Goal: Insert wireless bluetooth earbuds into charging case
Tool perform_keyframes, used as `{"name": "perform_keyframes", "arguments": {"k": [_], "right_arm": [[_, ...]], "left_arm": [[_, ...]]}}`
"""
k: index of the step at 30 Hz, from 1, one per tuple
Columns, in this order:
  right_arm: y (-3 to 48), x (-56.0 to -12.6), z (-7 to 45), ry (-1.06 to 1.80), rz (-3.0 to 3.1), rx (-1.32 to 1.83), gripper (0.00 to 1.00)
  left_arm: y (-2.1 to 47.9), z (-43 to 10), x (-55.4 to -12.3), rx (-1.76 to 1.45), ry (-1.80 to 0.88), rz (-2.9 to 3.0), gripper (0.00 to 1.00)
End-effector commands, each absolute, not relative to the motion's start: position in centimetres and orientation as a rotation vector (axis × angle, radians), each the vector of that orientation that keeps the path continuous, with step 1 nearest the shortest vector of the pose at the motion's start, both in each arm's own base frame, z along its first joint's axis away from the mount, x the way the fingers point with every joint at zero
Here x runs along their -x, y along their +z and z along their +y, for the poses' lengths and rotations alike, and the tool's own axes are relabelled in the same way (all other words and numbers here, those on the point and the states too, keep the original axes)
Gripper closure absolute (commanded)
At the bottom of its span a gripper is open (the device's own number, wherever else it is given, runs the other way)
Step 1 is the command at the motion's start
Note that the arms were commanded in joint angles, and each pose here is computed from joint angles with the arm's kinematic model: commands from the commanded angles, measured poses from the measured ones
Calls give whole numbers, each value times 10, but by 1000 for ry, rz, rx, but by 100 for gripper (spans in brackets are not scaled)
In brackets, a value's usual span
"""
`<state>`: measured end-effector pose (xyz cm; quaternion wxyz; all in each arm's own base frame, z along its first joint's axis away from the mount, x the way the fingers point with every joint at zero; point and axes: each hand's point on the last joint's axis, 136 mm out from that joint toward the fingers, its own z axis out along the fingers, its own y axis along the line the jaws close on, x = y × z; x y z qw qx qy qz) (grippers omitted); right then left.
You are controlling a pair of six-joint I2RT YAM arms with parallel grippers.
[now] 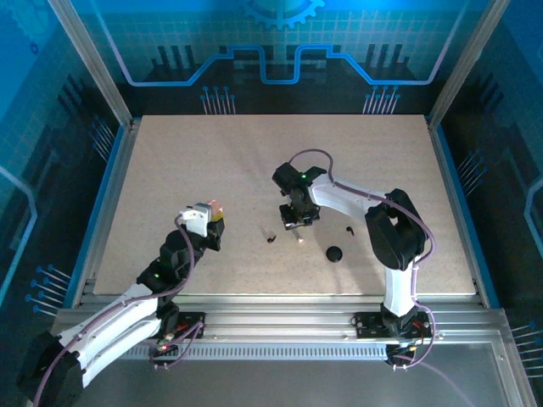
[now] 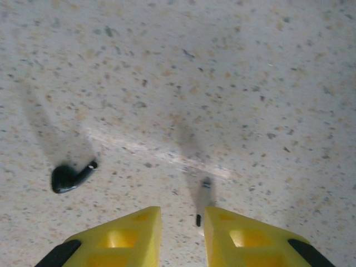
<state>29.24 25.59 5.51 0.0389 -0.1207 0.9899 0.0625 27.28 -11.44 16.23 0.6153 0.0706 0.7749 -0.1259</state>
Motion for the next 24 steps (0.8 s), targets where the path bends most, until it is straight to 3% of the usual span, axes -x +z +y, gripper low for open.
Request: {"name": "perform_keyframes", "arguments": {"k": [1, 14, 24], "right_arm": [[51, -286, 271, 257, 3058, 461, 73], [24, -279, 269, 204, 3146, 533, 72], [24, -278, 233, 41, 3181, 458, 71]], "left_arm": [[179, -115, -275, -163, -292, 1748, 80], [179, -114, -275, -158, -294, 1753, 80], [179, -113, -273, -154, -294, 1755, 80]]}}
